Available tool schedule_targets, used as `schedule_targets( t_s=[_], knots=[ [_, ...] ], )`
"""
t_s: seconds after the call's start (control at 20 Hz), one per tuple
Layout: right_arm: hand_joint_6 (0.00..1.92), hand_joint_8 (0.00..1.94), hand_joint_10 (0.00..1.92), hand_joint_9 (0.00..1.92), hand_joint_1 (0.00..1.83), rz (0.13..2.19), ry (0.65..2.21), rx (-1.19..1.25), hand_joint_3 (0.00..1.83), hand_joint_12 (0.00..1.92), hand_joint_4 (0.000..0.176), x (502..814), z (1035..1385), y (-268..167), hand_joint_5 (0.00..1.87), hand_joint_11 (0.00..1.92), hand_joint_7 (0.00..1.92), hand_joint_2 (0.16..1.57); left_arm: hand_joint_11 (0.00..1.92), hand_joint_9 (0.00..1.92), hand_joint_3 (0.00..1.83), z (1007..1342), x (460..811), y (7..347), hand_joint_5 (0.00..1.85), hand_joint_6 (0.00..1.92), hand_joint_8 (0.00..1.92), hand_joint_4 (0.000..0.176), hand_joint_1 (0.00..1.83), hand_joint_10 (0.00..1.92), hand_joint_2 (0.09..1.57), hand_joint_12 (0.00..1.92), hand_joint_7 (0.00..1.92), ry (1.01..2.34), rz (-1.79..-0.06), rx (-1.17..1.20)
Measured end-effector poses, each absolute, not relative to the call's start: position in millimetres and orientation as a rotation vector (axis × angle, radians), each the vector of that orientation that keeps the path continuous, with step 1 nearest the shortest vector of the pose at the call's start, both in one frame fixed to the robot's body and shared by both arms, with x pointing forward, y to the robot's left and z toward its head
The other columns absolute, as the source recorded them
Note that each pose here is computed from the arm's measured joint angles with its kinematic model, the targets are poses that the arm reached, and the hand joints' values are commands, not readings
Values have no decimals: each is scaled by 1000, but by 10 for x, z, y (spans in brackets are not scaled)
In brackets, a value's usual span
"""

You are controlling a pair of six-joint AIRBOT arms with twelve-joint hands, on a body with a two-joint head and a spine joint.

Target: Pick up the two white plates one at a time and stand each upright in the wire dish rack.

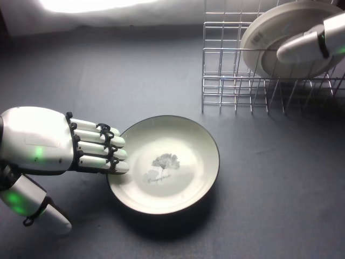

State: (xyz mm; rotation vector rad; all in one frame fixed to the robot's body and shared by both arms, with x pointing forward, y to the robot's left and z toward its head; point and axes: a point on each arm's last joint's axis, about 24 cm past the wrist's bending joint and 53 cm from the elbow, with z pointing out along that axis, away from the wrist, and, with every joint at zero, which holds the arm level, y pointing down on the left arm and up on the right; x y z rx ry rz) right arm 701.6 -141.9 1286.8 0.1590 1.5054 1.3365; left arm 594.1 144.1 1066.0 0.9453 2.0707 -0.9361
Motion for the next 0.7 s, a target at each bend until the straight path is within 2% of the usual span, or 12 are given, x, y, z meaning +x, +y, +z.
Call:
schedule_targets(
  t_s=[0.4, 0.7],
  knots=[
    [0, 0, 0, 0, 927, 1263, 1458, -484, 0, 0, 0, 6313, 12762, -852, 0, 0, 0, 788, 0, 0, 2, 10525, 5883, 1500, 27, 8, 0, 0, 0, 0, 1094, 0, 0, 2111, -923, 942],
    [0, 0, 0, 0, 915, 1256, 1475, -760, 17, 0, 0, 5844, 12433, -577, 0, 0, 0, 839, 0, 0, 3, 10505, 5863, 1491, 19, 3, 0, 0, 0, 0, 1098, 0, 0, 2121, -935, 924]
  ],
)
